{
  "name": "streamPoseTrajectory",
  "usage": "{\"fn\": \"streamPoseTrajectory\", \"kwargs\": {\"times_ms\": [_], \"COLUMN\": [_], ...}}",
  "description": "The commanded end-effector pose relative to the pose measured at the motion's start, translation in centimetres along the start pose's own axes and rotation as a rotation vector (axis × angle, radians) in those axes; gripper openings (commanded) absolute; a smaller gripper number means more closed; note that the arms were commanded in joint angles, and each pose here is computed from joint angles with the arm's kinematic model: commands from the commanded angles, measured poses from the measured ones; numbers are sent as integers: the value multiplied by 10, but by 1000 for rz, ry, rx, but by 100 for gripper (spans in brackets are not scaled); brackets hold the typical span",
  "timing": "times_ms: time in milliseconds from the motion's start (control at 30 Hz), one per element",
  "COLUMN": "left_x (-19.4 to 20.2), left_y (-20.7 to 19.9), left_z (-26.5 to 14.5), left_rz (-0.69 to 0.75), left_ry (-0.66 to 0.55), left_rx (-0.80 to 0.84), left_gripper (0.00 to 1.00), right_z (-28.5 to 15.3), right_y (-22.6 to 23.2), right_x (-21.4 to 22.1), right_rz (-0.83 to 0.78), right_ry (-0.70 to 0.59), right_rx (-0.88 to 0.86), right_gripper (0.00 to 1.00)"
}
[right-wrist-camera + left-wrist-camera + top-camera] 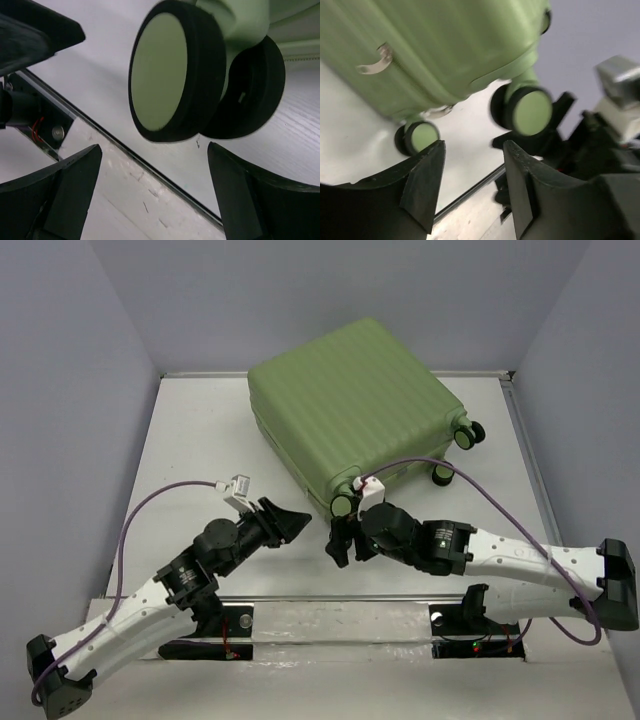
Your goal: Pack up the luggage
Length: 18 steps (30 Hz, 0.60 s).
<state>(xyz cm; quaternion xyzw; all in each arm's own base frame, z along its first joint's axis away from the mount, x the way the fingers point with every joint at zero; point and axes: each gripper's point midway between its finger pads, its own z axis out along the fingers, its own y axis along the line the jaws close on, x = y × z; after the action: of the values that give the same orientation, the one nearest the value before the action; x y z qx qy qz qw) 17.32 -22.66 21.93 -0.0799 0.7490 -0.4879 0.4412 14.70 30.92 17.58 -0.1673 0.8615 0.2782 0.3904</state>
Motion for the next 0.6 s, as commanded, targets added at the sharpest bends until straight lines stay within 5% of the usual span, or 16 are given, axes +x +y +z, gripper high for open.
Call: {"fn": "streamPoseTrajectory", "kwargs": {"times_ms": [0, 267, 567], "left_x": [26, 50, 55], "left_y": [34, 31, 22], "left_z": [1, 26, 50], "left_rz": [-22, 37, 89], "left_ry": [37, 142, 171], "left_rx": [-43, -28, -32], "left_gripper": [56, 52, 52], "right_z": [-44, -79, -45], "right_y": [-14, -40, -25], "right_x": [13, -40, -90], "right_rz": [-103, -113, -256], "right_ry": [154, -6, -50], "right_rx": [31, 181, 276], "right_gripper": [91, 99, 100]}}
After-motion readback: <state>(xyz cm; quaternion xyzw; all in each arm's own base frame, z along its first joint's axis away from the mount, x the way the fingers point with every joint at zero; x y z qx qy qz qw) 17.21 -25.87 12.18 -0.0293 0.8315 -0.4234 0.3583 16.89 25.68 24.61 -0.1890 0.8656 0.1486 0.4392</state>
